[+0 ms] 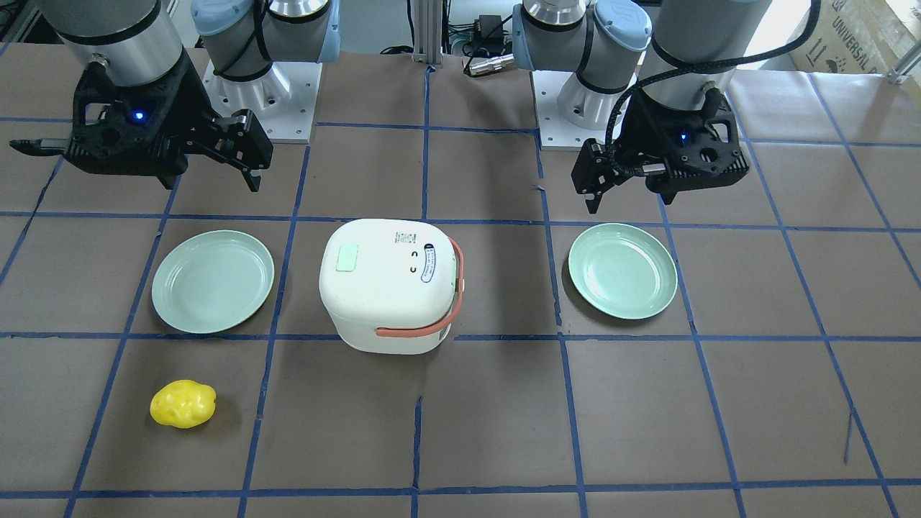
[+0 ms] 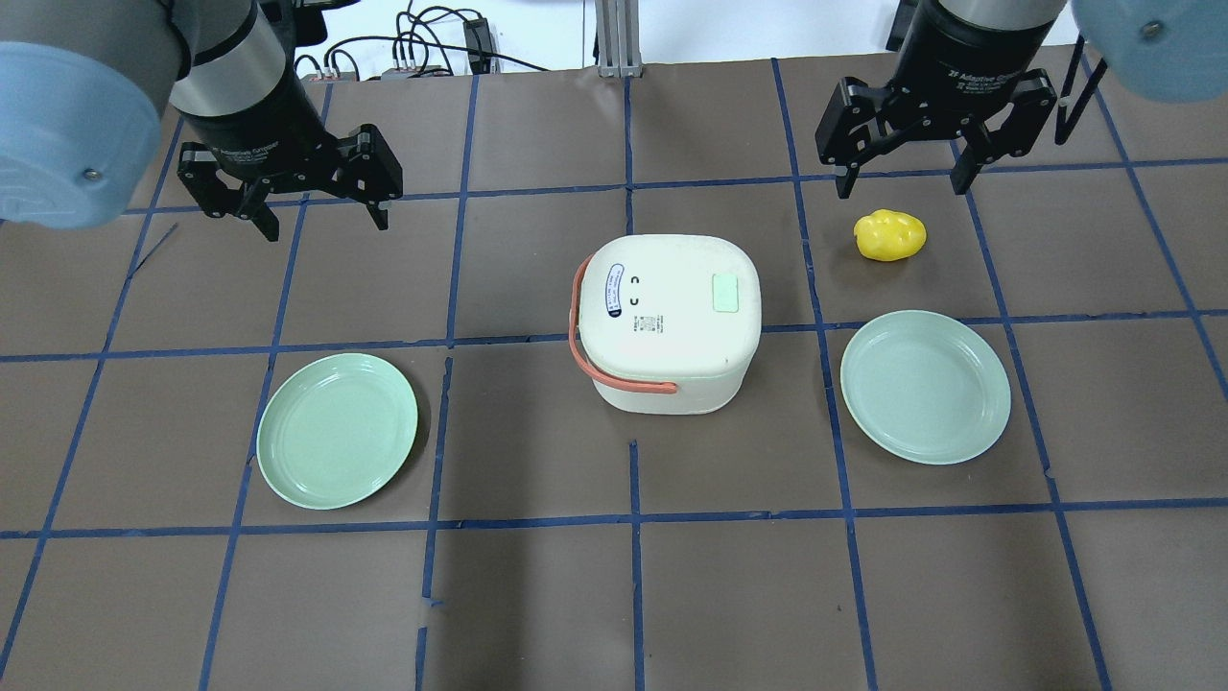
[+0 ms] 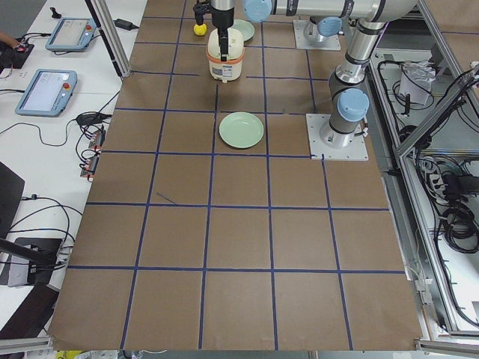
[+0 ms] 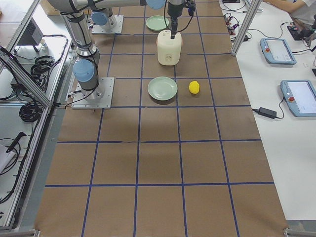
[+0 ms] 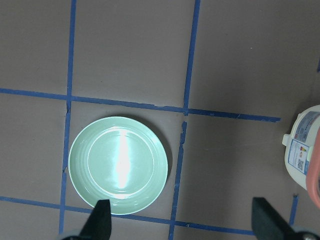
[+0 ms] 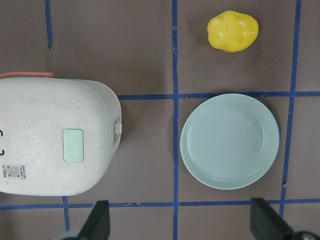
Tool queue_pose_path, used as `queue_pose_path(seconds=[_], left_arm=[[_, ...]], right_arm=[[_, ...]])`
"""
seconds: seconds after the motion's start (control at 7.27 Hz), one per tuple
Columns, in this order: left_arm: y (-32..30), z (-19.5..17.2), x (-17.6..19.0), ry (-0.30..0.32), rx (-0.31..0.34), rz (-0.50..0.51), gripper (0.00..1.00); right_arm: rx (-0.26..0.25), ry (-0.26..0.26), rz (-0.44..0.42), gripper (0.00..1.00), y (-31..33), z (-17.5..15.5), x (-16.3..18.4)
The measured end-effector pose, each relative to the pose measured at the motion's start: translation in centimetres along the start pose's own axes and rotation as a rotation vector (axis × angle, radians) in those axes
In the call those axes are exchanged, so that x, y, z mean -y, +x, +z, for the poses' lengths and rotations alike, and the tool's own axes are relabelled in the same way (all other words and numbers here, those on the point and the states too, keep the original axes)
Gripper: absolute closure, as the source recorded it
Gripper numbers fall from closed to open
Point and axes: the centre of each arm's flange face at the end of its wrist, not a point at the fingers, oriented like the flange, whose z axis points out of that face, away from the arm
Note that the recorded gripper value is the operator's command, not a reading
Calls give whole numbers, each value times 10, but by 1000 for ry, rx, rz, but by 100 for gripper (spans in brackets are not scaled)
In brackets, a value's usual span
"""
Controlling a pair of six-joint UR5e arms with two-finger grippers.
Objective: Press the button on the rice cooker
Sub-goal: 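Move the right gripper over the rice cooker's pale green lid button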
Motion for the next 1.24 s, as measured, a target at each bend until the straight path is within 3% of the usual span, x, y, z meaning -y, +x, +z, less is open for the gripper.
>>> queue_pose_path(seconds=[0.69,0.96,1.1,1.24], left_arm=[[0,0,0,0,0,0,0],[0,0,0,0,0,0,0],[0,0,0,0,0,0,0],[0,0,0,0,0,0,0]], right_arm=[[-4,-13,-18,2,0,2,1],[36,-24,9,71,-4,6,0],[79,-31,16,81,-10,6,-3],[102,-43,10,82,-22,7,-9]])
